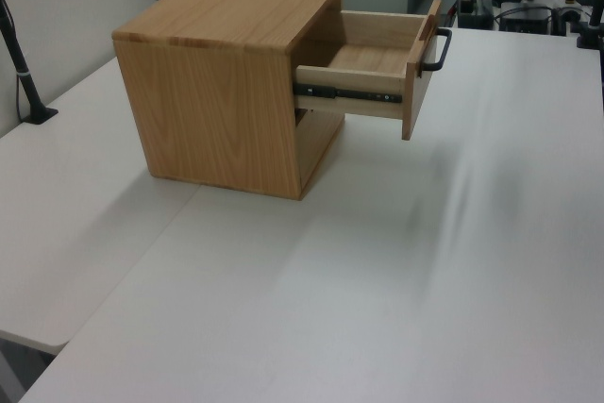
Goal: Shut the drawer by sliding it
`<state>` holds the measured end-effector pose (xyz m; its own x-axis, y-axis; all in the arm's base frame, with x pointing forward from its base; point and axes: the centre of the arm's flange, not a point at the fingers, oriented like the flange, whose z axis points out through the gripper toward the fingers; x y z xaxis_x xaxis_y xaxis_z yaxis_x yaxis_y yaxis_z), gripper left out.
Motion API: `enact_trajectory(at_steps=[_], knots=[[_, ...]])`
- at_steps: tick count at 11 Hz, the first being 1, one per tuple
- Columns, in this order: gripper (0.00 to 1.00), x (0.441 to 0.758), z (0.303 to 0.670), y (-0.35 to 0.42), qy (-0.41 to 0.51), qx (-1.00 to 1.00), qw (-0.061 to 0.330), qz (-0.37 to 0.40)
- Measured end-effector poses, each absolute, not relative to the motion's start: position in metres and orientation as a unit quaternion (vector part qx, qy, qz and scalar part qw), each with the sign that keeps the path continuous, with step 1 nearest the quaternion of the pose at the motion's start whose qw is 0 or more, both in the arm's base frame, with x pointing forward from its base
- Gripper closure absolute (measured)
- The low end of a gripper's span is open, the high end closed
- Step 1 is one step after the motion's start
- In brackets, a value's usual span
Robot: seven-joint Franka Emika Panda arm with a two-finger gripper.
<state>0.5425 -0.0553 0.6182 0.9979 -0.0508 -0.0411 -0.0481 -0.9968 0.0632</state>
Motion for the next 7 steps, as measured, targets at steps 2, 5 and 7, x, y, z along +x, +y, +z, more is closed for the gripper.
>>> enact_trajectory(at_steps=[2, 5, 7], knots=[[0.0, 0.5424, 0.6184, -0.0553, -0.025, 0.999, 0.031, -0.021], [0.0, 0.5424, 0.6184, -0.0552, -0.025, 0.999, 0.031, -0.021], [0.06, 0.5424, 0.6184, -0.0552, -0.025, 0.999, 0.031, -0.021]])
